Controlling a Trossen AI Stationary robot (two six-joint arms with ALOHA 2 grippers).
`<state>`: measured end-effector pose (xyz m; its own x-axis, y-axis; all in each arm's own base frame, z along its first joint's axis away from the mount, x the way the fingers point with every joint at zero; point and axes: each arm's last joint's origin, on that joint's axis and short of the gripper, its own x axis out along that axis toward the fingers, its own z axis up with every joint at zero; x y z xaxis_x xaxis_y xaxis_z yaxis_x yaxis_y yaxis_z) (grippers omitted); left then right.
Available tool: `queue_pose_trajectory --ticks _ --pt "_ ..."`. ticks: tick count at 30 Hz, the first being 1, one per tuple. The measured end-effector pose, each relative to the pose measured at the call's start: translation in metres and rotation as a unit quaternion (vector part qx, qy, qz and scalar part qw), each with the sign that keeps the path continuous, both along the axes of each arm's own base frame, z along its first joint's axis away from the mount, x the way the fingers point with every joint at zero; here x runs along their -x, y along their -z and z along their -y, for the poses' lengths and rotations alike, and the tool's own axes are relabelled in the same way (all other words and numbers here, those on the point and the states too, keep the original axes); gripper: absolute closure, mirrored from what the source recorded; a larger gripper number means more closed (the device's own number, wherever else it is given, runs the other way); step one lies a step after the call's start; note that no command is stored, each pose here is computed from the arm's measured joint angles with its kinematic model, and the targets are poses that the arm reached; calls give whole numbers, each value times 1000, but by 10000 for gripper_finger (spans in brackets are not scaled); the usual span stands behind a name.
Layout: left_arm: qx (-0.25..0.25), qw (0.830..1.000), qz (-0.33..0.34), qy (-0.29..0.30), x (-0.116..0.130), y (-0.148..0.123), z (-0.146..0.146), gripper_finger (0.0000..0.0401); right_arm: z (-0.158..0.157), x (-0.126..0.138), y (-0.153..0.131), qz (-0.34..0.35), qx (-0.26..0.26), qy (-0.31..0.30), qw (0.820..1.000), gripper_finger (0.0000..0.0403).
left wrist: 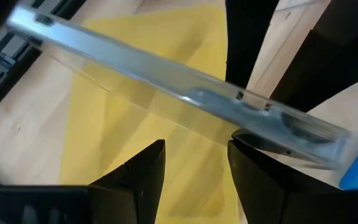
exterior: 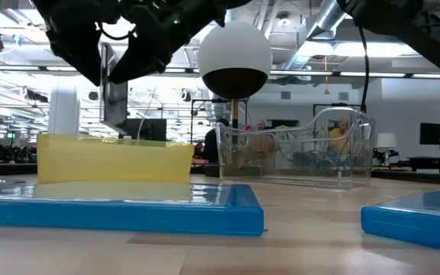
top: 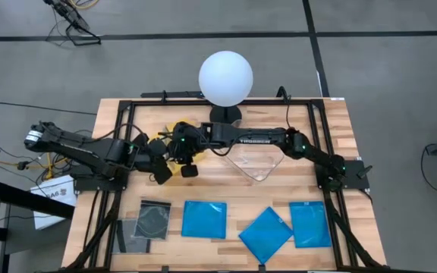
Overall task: Pick & place jewel cases by type
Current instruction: Put the right black CD case into the yellow bin
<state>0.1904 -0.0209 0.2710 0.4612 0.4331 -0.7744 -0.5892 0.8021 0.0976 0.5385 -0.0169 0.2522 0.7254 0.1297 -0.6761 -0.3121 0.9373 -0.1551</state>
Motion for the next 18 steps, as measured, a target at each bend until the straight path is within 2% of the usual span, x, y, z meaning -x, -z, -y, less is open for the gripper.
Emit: queue_pose_trajectory --ticks 8,11,18 --pt "-24 999 -6 34 -2 -2 0 227 -1 4 -11 8 12 -12 1000 328" --pt "-31 999 -1 22 -3 -2 0 227 -1 5 -12 11 21 -21 999 328" --pt "-11 999 24 -18 -3 -1 0 227 -1 5 -12 24 50 -83 995 328"
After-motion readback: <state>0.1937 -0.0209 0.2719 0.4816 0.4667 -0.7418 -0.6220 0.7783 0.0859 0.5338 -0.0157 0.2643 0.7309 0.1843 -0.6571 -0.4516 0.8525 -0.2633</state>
